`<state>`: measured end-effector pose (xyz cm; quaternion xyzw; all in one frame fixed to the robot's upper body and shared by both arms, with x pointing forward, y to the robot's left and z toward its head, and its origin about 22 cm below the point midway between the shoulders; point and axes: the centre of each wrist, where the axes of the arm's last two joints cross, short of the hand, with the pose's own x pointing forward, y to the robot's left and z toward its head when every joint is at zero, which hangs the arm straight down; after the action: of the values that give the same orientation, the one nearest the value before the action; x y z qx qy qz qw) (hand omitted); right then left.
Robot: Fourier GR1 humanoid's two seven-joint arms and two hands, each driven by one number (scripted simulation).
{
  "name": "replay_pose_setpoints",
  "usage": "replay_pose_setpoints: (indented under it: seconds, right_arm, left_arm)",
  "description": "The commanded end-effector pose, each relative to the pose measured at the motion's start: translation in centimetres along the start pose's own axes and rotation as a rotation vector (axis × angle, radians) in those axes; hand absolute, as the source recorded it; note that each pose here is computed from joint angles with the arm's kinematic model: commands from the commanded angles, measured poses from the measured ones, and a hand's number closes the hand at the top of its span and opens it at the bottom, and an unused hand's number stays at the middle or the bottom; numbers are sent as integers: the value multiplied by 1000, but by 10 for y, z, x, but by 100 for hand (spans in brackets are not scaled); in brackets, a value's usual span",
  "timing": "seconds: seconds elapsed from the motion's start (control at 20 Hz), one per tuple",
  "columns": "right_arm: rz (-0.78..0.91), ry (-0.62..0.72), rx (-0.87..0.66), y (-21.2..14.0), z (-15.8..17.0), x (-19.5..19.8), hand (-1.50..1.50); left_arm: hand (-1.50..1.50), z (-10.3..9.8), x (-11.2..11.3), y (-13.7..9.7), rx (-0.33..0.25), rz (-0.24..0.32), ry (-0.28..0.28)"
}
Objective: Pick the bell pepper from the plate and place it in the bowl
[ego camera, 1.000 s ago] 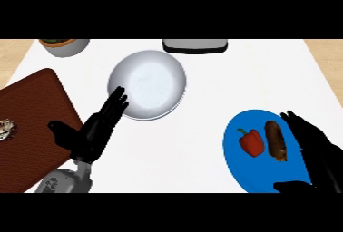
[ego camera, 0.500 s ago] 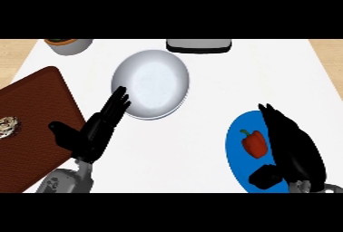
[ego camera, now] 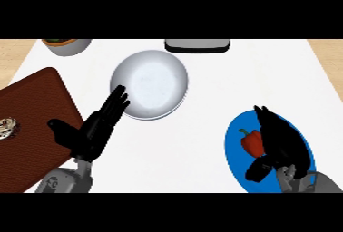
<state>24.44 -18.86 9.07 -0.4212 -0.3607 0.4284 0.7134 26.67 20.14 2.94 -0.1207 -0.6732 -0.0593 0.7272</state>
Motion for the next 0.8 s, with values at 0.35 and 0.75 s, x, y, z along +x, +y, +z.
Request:
replay_pose_setpoints:
  seconds: [0.35,0.75]
  right_arm:
    - [112,108,45,18,-20,-5,-150]
    - [92,120,37,32,-23,10,-150]
  left_arm:
    - [0,7,-1,10,-9,5,14]
    - [0,3,-6,-8,11,0,-2]
